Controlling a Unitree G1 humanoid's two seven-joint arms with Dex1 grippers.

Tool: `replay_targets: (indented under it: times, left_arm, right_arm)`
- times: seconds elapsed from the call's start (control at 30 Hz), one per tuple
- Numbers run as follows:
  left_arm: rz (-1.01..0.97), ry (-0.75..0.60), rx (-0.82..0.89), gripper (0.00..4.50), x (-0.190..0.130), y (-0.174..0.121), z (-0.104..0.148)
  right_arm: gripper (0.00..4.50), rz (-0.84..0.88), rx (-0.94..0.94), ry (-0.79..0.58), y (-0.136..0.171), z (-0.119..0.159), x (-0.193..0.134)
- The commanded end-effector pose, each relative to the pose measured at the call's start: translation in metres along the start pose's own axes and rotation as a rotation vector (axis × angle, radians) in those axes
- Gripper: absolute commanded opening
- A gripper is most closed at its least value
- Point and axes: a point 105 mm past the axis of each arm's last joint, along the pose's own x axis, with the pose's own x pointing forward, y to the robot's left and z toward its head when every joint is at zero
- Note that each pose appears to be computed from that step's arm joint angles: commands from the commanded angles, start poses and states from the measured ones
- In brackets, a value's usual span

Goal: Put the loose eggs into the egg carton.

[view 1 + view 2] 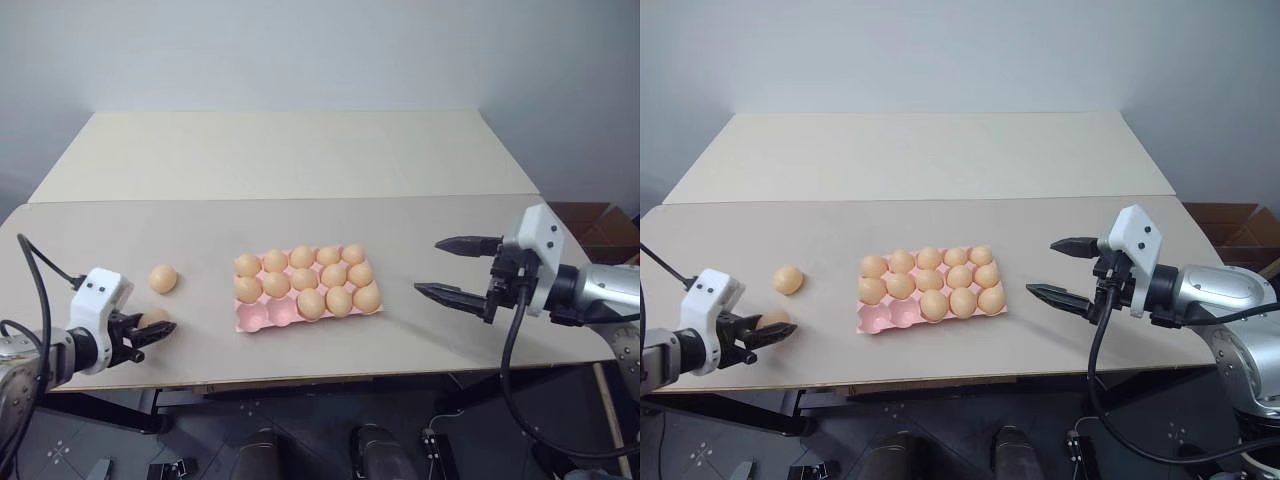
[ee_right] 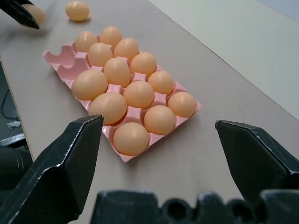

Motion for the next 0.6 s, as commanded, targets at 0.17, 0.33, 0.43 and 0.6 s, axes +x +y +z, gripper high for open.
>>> replay_targets:
  times: [0.17, 0.33, 0.43, 0.6]
  left_arm:
    - [-0.149, -0.184, 0.188, 1.86, -0.027, -0.002, 0.049]
    - [-0.374, -0.313, 0.382, 1.86, -0.038, -0.013, 0.071]
    - [-0.509, -0.393, 0.462, 1.86, -0.030, -0.023, 0.084]
    - [-0.683, -0.405, 0.562, 1.86, 0.000, -0.052, 0.101]
  right_arm:
    - [4.50, -0.022, -0.041, -0.049, 0.001, 0.017, -0.004]
    - [4.50, -0.031, -0.035, -0.071, 0.006, 0.018, -0.003]
    - [4.50, -0.034, -0.029, -0.084, 0.009, 0.018, 0.000]
    - [4.50, -0.049, -0.035, -0.097, 0.010, 0.019, 0.001]
